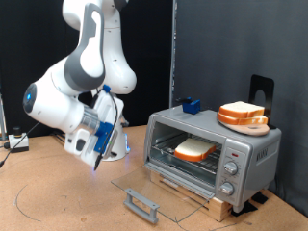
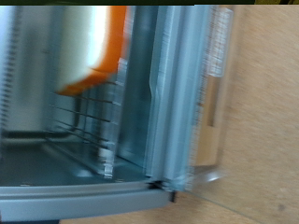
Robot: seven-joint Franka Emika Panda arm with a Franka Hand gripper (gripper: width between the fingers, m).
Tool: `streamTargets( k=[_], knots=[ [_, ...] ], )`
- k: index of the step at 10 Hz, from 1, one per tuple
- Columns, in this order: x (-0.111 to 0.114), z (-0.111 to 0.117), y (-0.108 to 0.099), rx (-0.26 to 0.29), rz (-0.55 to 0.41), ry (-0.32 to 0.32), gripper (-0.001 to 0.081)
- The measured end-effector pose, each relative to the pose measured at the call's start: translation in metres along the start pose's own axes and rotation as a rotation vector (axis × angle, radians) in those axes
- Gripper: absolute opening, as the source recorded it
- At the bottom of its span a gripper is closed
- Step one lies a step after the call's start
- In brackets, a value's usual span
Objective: Make a piece of toast with the oven
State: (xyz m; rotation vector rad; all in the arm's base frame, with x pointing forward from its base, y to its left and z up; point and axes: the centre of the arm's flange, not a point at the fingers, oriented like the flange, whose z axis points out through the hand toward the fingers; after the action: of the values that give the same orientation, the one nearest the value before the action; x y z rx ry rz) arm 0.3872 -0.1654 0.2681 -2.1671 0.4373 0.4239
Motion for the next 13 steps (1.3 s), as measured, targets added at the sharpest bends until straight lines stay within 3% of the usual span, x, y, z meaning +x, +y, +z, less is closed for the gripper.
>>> streamTargets(
  k=[7, 10, 13],
  knots=[
    [0.046, 0.045, 0.079, -0.080, 0.089, 0.026, 0.0807],
    [0.053, 0.070, 0.094, -0.074, 0.112, -0.018, 0.0807],
    [0.049, 0.100, 0.095, -0.071, 0.112, -0.071, 0.0807]
  ],
)
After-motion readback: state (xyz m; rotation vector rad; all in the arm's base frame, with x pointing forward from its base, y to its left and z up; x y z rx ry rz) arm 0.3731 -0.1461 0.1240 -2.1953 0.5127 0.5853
